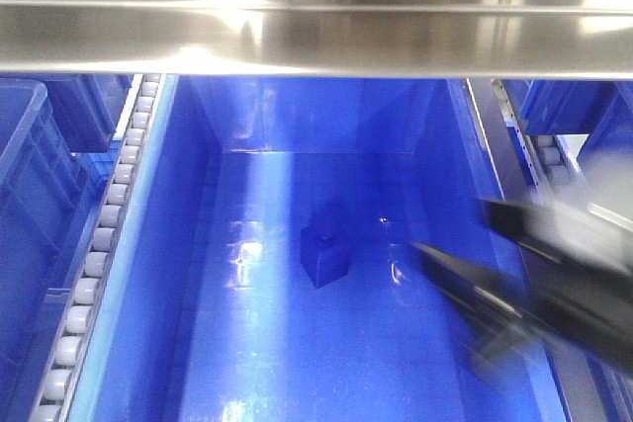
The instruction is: Pour parts from conveyor to right shelf
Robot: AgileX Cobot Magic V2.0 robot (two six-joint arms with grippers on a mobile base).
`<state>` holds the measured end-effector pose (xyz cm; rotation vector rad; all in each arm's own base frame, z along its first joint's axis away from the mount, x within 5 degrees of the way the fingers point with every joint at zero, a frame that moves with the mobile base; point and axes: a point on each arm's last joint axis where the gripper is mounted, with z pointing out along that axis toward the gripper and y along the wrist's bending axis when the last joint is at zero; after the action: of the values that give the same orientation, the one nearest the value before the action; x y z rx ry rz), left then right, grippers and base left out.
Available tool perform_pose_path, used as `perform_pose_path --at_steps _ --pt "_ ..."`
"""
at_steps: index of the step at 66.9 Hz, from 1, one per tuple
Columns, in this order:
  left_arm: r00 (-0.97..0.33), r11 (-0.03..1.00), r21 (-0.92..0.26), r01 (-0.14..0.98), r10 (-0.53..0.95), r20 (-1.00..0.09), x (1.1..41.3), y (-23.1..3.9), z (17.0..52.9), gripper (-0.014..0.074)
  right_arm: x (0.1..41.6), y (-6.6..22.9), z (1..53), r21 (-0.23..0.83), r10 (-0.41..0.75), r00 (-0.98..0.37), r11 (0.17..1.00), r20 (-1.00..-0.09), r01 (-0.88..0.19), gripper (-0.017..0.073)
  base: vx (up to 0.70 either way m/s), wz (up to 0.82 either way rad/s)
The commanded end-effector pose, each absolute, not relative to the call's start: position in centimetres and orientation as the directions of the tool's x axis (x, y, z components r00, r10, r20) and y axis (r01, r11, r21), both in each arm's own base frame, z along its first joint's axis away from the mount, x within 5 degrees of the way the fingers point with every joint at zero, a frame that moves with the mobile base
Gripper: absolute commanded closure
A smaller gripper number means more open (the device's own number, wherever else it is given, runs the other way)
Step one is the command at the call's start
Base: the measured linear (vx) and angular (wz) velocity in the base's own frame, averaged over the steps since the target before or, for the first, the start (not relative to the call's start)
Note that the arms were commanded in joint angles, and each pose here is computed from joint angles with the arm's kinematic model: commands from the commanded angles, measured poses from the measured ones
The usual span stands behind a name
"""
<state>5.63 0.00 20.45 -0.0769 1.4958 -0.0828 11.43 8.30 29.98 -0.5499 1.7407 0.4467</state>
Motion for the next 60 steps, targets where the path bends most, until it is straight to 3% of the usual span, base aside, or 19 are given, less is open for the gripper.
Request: perform_pose_path --at_steps 1,15,26,32,45,60 --pt "0.133 0.993 -0.117 0.021 -0.119 -0.984 5.6 0.0 20.3 0.06 9.4 6.9 31.0 -0.007 -0.052 -0.059 0.808 -0.997 -0.589 0.0033 0.0 0.0" --pt "0.133 0.993 -0.117 0.021 -0.119 -0.984 5.6 0.0 20.3 0.06 5.2 3.7 29.3 -0.001 0.072 0.099 0.807 -0.992 -0.591 0.0033 0.0 0.0" --pt "0.133 0.993 -0.117 0.021 -0.119 -0.984 5.6 0.0 20.3 0.06 4.1 2.9 27.9 -0.002 0.089 0.127 0.81 -0.988 -0.586 0.0058 0.0 0.0" --pt "0.133 0.993 -0.117 0.021 -0.119 -0.984 5.6 0.0 20.3 0.06 3.9 2.8 27.5 -0.005 0.087 0.129 0.811 -0.988 -0.584 0.0158 0.0 0.0" --pt "0.133 0.993 -0.117 0.021 -0.119 -0.984 5.6 0.0 20.3 0.06 3.9 2.8 27.5 -0.005 0.086 0.127 0.812 -0.988 -0.584 0.0572 0.0 0.0" --pt "0.133 0.993 -0.117 0.021 -0.119 -0.984 5.6 0.0 20.3 0.06 3.9 2.8 27.5 0.002 0.09 0.121 0.811 -0.989 -0.585 0.0569 0.0 0.0"
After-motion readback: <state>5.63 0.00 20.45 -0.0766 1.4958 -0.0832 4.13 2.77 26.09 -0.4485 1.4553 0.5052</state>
